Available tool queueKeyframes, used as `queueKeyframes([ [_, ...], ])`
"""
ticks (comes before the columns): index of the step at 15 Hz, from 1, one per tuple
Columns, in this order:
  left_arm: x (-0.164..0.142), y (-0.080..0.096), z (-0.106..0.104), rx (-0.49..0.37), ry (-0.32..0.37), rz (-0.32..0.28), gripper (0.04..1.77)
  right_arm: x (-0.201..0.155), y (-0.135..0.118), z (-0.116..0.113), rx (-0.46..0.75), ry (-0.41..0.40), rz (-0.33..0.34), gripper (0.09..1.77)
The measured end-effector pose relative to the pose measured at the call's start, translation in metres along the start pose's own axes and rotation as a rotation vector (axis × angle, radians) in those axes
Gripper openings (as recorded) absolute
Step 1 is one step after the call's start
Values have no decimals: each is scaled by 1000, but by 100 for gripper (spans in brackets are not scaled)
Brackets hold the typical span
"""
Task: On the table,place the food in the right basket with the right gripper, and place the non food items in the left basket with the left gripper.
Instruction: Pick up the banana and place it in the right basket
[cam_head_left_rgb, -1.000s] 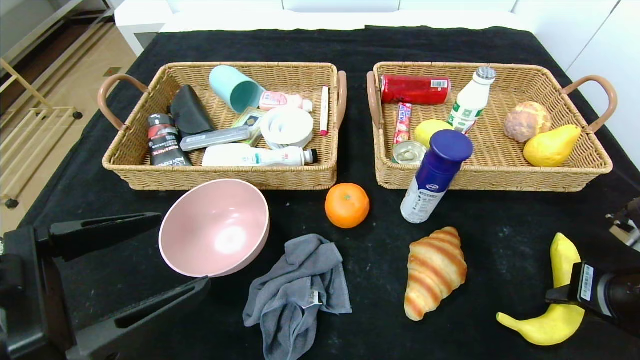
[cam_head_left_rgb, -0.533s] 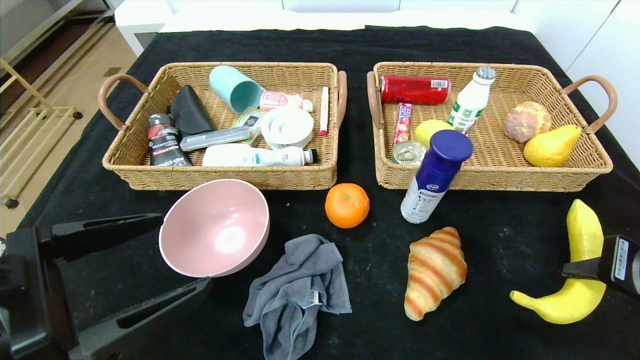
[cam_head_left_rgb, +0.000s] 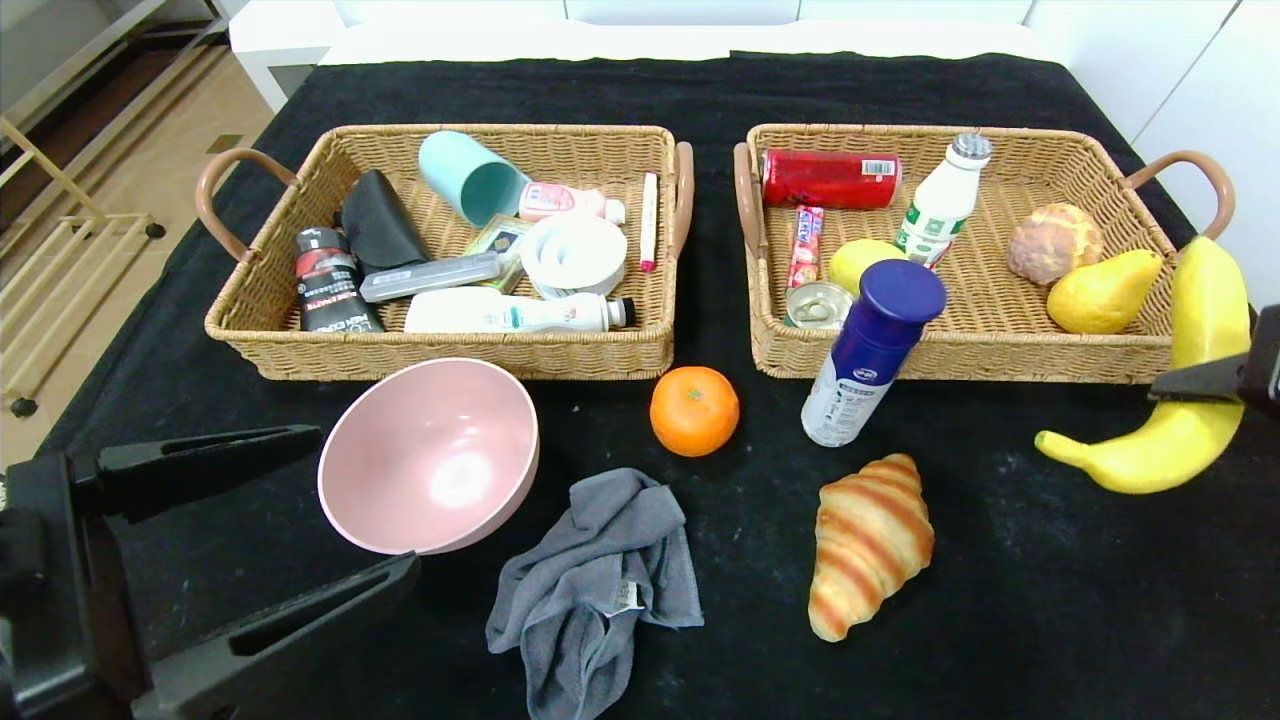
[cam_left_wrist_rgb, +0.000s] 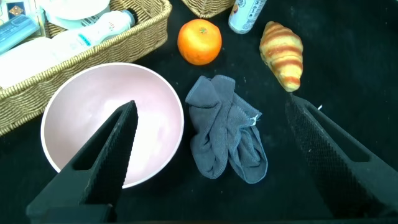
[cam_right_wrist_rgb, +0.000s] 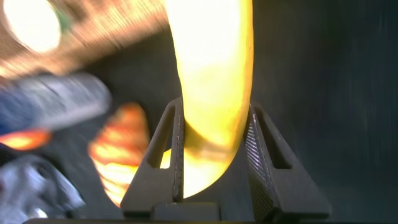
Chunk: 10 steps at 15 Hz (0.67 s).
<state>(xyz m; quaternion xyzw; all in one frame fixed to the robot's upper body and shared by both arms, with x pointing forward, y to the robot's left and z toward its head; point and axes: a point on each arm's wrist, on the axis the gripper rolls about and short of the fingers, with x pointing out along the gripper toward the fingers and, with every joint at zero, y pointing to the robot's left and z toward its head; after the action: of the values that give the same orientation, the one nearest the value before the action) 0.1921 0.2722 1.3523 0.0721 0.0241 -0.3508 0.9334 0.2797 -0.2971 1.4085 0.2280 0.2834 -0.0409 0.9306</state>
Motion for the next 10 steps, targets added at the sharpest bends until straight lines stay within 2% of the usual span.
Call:
queueKeyframes([
  [5, 0, 0, 0, 1, 0, 0, 172, 12, 23, 42, -16, -100, 36, 64],
  [10, 0, 0, 0, 1, -2, 1, 172, 40, 32, 64, -40, -178, 58, 64],
])
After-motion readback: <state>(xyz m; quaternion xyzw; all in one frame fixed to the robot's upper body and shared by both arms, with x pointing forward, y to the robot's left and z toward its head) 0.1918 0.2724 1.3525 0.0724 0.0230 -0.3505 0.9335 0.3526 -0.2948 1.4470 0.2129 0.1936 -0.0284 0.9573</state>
